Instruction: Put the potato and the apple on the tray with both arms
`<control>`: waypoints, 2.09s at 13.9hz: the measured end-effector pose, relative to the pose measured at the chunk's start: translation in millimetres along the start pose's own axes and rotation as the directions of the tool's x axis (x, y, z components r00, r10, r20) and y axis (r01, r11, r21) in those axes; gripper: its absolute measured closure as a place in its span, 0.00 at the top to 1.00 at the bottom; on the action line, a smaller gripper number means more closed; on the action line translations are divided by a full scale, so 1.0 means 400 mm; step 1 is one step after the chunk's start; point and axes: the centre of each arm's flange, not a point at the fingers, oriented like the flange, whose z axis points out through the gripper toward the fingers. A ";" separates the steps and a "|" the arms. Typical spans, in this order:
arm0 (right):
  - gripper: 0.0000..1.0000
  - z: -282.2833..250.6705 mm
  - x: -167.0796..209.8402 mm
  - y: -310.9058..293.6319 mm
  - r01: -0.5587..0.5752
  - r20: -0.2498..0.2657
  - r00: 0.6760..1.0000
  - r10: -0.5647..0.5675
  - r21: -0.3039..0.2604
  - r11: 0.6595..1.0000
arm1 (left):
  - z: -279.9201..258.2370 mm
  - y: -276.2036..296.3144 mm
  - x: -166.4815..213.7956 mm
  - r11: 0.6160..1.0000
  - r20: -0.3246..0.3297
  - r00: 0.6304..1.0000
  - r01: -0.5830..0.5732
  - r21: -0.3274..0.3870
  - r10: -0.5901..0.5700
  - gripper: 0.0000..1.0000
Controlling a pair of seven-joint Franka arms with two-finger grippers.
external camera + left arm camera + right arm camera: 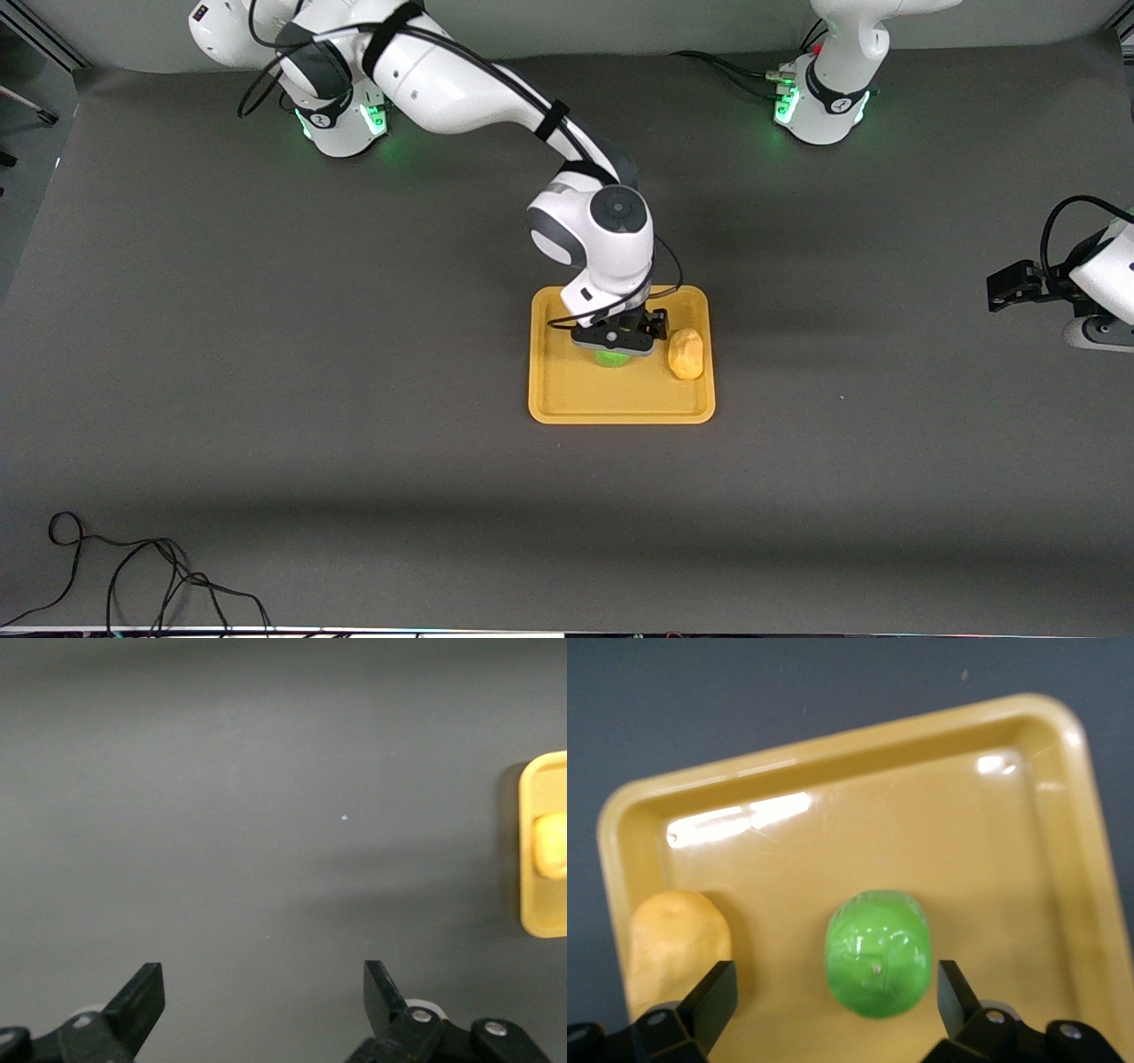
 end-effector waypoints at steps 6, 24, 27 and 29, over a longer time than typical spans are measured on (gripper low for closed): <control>1.00 -0.503 0.169 0.217 0.026 0.051 0.999 -0.019 -0.135 0.990 | -0.003 0.040 0.005 1.000 -0.011 1.000 -0.011 -0.018 0.011 1.00; 1.00 -0.736 0.599 1.386 0.159 0.211 0.966 -0.151 -0.019 0.987 | -0.005 0.042 0.012 1.000 -0.037 0.999 -0.018 -0.001 0.018 1.00; 1.00 -0.753 0.575 1.373 0.178 0.207 0.963 -0.171 -0.015 0.984 | 0.003 0.045 0.012 1.000 -0.030 0.999 -0.020 -0.002 0.020 1.00; 1.00 -0.752 0.569 1.352 0.193 0.209 0.960 -0.187 -0.013 0.981 | 0.014 0.055 0.014 1.000 -0.025 0.999 -0.026 -0.004 0.026 1.00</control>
